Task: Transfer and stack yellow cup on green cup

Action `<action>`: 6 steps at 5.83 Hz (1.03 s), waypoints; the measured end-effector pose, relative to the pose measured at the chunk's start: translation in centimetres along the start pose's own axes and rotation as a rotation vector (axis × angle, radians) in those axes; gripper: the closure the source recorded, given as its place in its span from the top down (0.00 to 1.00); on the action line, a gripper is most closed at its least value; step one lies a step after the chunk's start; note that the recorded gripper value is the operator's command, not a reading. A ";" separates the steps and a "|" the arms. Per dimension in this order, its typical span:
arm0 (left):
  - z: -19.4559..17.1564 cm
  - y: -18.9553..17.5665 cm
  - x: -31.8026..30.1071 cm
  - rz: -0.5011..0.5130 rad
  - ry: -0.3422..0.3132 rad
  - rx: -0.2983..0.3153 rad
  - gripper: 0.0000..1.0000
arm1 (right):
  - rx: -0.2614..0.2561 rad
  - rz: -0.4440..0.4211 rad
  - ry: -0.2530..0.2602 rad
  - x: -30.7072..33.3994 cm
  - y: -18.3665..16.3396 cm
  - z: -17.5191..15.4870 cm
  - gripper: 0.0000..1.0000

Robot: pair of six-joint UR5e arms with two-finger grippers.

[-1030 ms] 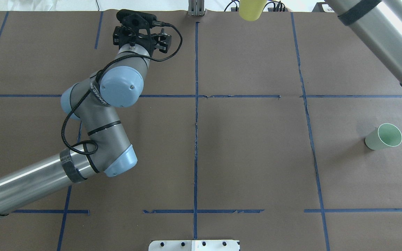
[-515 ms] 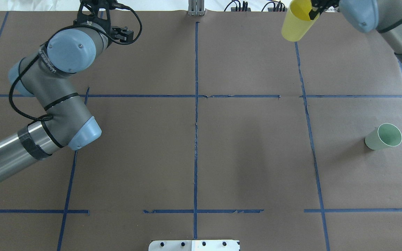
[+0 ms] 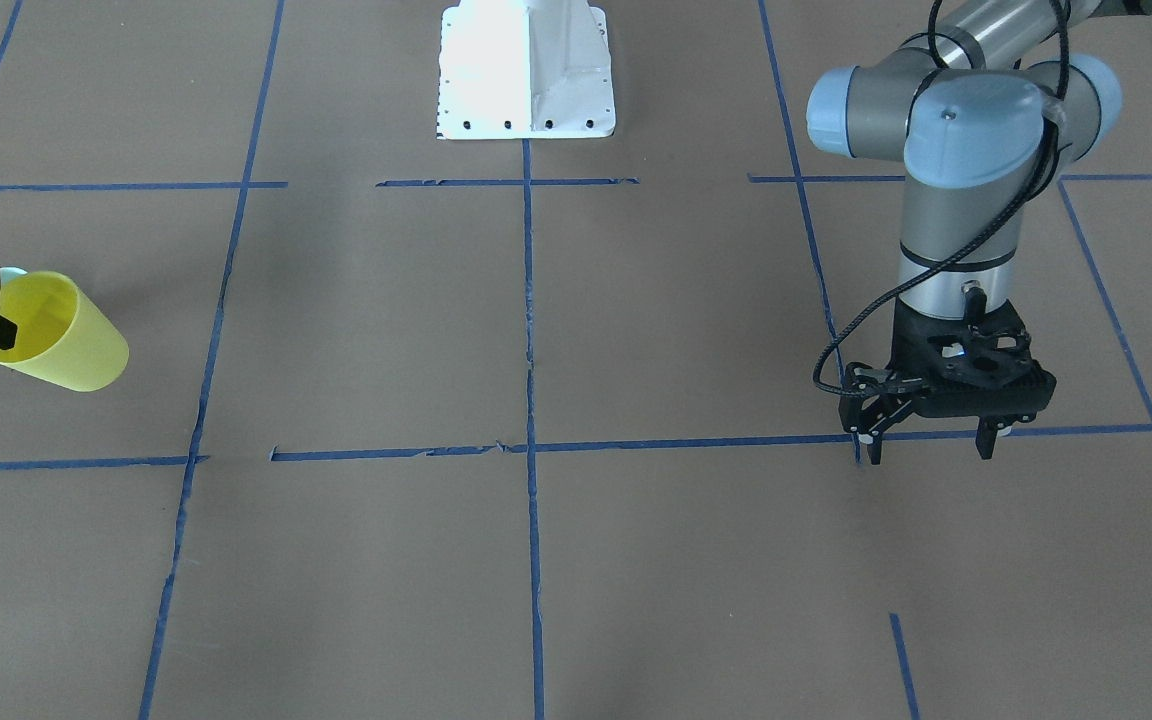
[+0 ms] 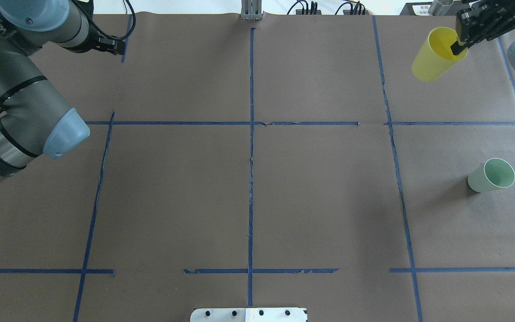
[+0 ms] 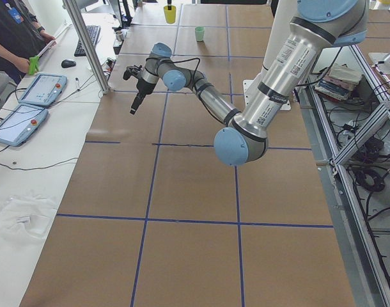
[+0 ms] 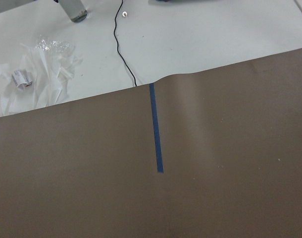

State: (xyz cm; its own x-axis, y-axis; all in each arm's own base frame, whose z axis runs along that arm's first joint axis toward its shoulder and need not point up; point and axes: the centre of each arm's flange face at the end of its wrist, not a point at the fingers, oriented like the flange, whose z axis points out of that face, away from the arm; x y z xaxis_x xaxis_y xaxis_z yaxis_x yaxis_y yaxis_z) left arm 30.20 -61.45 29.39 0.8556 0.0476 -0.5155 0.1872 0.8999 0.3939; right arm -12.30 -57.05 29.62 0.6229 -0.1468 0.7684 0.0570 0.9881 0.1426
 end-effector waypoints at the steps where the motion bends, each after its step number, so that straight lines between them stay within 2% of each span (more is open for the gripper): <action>1: -0.7 0.6 -0.8 0.001 0.039 -0.104 1.00 | -0.013 0.002 0.013 2.8 3.9 0.8 0.00; 3: -2.6 3.7 -3.6 0.087 0.157 -0.250 1.00 | -0.054 -0.012 0.042 9.4 10.0 3.7 0.00; 4: -2.9 4.4 -5.3 0.075 0.207 -0.301 1.00 | -0.066 -0.010 0.048 12.1 12.5 5.2 0.00; 6: -2.8 5.3 -7.0 0.023 0.245 -0.352 1.00 | -0.078 -0.002 0.052 16.2 15.4 7.7 0.00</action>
State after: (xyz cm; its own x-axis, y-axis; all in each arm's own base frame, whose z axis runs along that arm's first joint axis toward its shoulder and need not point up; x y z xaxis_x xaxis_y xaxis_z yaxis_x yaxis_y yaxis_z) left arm 23.87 -55.85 32.97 0.7099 0.1329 -0.6916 -0.0433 0.9884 0.1455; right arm -7.33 -44.53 49.01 0.6625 -0.1485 0.7342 0.1180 0.9886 0.0935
